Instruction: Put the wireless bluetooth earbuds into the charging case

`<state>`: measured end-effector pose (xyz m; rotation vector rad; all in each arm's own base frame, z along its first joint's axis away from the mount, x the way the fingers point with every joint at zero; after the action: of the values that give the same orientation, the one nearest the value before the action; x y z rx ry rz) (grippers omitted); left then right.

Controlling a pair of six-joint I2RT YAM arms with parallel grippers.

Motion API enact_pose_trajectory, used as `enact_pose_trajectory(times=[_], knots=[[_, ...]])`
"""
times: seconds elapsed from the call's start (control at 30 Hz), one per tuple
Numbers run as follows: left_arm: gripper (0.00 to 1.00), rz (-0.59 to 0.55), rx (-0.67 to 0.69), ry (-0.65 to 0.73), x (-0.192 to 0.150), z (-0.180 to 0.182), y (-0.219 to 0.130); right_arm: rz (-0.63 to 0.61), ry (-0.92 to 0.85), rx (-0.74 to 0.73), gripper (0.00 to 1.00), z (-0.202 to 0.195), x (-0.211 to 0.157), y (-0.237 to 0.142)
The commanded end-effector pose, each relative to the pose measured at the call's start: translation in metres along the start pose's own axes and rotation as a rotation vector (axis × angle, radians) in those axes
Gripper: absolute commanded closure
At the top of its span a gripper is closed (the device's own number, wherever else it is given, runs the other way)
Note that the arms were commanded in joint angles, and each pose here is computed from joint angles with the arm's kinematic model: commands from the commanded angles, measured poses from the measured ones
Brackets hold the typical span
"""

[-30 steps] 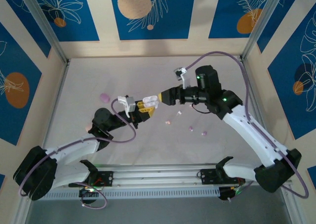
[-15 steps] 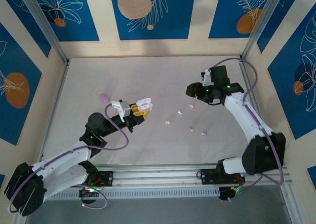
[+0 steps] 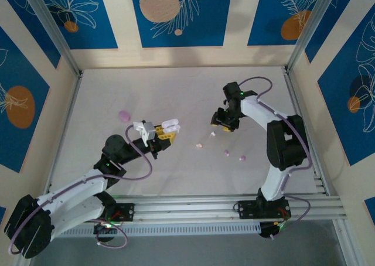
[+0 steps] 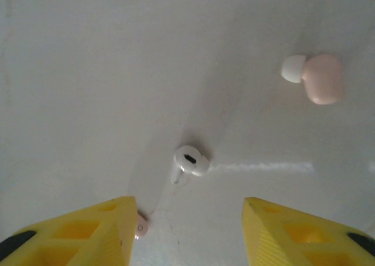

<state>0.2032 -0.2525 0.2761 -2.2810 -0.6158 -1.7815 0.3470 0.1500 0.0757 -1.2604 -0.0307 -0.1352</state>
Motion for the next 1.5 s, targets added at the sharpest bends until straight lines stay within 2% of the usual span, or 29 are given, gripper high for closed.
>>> enact_pose_trajectory(times=[0.0,0.53,0.97,1.47], knots=[[0.88,-0.001,-0.007,0.029,-0.004,-0.002,0.000,0.050,0.056,-0.067,0.49,-0.004,-0.005,0.010],[0.87,0.001,0.012,0.059,-0.008,0.000,-0.005,0.101,0.050,-0.121,0.48,0.005,-0.004,0.040],[0.86,0.003,0.023,0.068,-0.008,0.001,-0.006,0.123,0.030,-0.132,0.52,0.011,-0.008,0.050],[0.86,0.004,0.028,0.069,-0.008,0.002,-0.005,0.130,-0.070,-0.162,0.52,0.022,-0.003,0.056]])
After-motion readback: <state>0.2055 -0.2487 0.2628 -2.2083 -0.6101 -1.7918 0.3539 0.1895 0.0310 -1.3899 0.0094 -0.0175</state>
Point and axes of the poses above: each hand's point on the last joint's axis, 136 mm out from that joint toward the fingers, its own y axis out along the fingers, its own z axis along the line the jaws close on, x = y × z, the point moved 1 cm from there along -y, back along the fingers, and after that the axes turned 11 degrees about -y, right-handed, at the moved point
